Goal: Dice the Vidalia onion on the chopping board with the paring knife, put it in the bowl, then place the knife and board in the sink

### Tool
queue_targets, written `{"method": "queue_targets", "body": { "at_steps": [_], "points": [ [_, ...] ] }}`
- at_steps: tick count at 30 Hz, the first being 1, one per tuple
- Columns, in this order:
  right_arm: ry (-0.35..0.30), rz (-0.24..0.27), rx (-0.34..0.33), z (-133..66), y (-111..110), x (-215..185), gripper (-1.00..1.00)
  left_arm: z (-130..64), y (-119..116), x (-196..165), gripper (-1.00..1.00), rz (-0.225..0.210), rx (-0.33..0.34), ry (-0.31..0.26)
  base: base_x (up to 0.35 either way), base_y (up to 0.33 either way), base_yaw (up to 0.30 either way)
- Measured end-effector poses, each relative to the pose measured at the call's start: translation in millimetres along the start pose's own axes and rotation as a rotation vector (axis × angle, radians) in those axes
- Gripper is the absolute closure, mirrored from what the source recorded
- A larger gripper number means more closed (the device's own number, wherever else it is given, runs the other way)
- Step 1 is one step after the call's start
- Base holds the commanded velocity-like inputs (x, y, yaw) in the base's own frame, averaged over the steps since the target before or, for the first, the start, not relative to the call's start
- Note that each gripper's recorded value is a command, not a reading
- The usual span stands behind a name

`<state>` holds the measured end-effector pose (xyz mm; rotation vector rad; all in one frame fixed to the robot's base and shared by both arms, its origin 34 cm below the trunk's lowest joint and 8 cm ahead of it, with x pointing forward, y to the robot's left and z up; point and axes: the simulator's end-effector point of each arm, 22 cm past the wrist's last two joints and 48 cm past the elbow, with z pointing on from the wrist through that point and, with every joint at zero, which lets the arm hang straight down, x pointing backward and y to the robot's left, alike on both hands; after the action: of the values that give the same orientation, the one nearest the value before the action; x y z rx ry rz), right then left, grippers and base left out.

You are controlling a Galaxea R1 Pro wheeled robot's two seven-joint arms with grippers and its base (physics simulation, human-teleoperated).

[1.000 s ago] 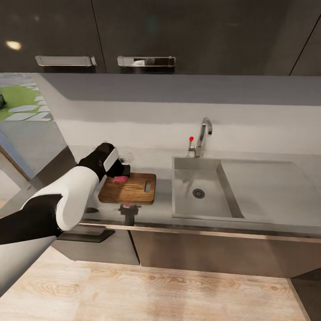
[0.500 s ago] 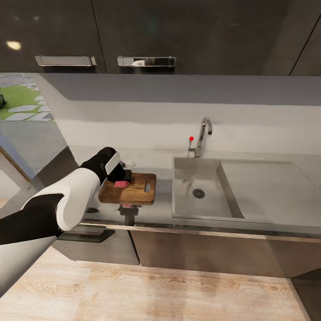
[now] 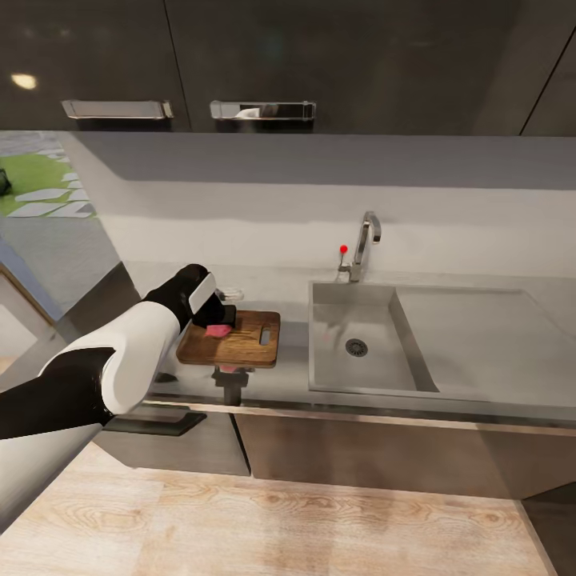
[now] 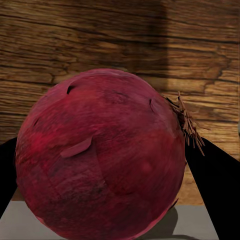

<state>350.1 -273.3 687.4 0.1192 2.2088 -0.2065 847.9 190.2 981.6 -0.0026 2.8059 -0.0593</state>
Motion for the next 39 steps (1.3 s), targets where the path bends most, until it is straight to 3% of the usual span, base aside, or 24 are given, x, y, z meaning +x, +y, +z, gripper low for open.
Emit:
{"method": "queue_targets", "body": {
  "at_steps": [39],
  "points": [
    [0.0,0.0,0.0,0.1,0,0,-1.0,22.7,-1,23,1.0,0.001,-0.003,0.028,0.018,0.0,0.0]
  ]
}}
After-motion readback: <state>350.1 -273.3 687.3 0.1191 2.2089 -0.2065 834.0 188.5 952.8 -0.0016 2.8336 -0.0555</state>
